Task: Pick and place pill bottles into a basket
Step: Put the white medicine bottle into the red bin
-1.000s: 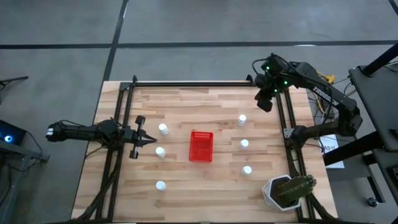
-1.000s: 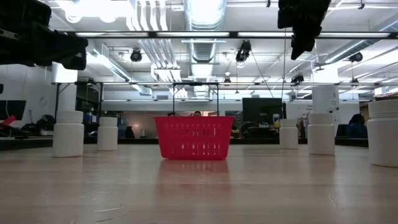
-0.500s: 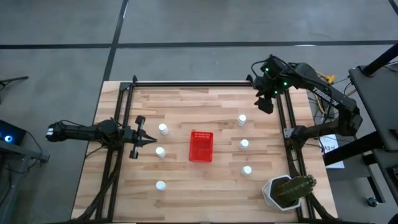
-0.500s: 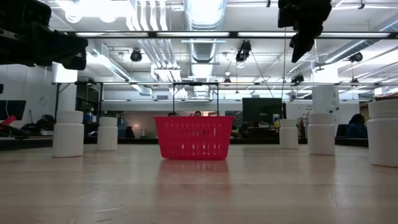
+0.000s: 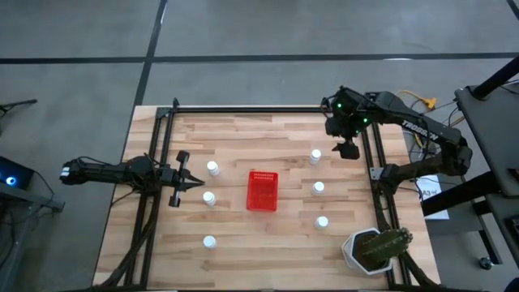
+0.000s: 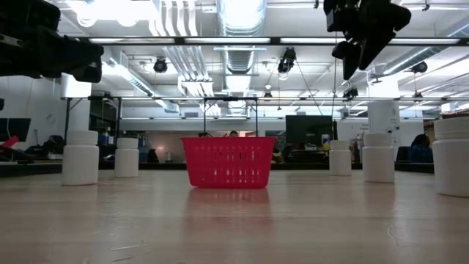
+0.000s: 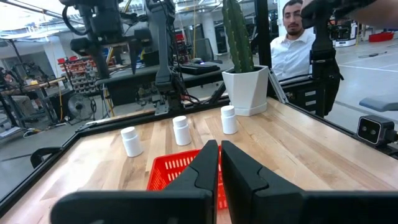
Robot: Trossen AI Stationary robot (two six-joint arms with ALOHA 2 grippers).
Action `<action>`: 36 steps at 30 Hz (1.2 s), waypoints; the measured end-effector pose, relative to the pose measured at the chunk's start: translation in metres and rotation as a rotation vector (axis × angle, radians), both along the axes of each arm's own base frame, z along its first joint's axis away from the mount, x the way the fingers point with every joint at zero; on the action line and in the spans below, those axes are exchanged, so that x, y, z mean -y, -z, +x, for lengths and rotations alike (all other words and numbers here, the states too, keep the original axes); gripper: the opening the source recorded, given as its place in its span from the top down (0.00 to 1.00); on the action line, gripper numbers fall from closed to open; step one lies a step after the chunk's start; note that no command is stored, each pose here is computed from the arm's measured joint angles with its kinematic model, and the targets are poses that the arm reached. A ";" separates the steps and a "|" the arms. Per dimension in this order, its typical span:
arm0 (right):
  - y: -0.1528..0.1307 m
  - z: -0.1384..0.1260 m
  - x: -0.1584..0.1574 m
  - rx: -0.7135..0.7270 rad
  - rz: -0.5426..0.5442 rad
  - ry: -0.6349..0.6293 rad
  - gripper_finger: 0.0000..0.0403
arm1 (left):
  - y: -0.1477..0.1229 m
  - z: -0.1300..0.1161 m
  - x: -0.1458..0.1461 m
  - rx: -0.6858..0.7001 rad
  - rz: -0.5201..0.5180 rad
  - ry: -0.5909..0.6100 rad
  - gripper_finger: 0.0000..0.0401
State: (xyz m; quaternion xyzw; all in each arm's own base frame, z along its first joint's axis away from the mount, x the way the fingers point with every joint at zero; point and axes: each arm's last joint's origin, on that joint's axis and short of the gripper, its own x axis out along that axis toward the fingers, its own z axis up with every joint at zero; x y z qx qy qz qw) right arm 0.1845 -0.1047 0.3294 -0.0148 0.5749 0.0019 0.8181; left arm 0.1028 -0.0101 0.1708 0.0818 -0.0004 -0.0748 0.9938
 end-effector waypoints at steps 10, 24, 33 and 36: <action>0.027 0.010 0.004 0.014 -0.050 -0.015 0.30 | 0.000 0.000 0.000 0.000 0.000 0.000 1.00; 0.077 0.015 0.007 0.050 -0.067 -0.016 0.30 | 0.000 0.000 0.000 0.000 0.000 0.000 1.00; 0.099 0.023 0.000 0.078 -0.066 -0.045 0.31 | 0.000 0.000 0.000 0.000 0.000 0.000 1.00; 0.108 0.028 -0.003 0.073 -0.059 -0.063 0.32 | 0.000 0.000 0.000 0.000 0.000 0.001 1.00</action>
